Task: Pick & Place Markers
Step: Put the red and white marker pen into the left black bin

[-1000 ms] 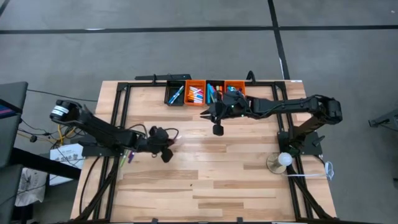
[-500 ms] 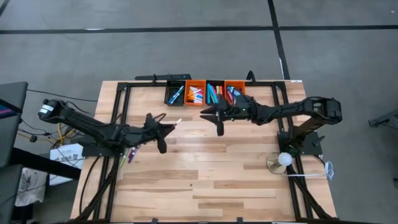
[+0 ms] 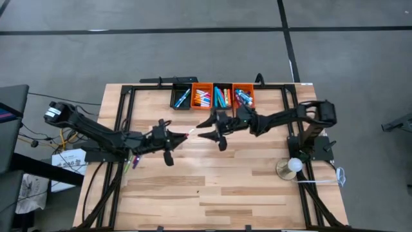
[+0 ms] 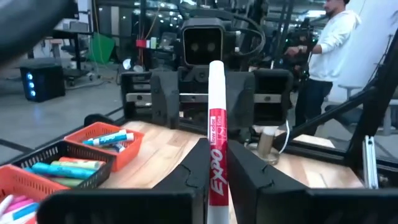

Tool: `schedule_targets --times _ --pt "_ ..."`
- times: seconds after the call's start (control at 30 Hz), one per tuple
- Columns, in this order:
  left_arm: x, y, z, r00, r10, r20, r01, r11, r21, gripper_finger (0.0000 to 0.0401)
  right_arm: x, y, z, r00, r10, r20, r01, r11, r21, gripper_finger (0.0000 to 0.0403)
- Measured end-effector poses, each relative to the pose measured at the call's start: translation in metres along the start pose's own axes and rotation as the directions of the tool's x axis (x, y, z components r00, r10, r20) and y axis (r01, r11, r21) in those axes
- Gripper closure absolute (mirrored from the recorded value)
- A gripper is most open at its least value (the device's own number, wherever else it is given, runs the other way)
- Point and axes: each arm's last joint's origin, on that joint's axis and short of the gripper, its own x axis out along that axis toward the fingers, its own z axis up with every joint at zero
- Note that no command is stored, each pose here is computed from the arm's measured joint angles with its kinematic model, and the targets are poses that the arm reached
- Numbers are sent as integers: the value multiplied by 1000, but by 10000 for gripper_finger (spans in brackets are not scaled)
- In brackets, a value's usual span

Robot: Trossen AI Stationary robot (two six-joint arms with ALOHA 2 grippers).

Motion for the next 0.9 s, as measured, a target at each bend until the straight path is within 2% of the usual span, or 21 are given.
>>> schedule_targets --times 0.1,0.17,0.37,0.53,0.67,0.83,0.9 --pt "2 -1 -2 1000 0 -1 0 1000 6 365 12 2 5 995 85 41 -84 996 -31 222" --pt "2 -1 -2 1000 1 2 -1 1000 4 365 18 3 8 994 101 48 -99 993 -59 219" --pt "3 -2 -2 1000 -27 10 27 1000 -2 366 33 -2 18 994 99 50 -95 993 -71 218" --pt "3 -2 -2 1000 -22 10 22 1000 -3 364 36 -4 20 995 91 28 -89 993 -84 234" --pt "3 -2 -2 1000 -21 10 21 1000 -4 366 37 -3 21 995 98 23 -96 992 -84 273" --pt "3 -2 -3 1000 -12 8 12 1000 1 364 37 -3 21 994 104 24 -101 991 -86 371" --pt "3 -2 -2 1000 -13 8 13 1000 1 365 37 -3 21 994 105 25 -103 991 -86 382"
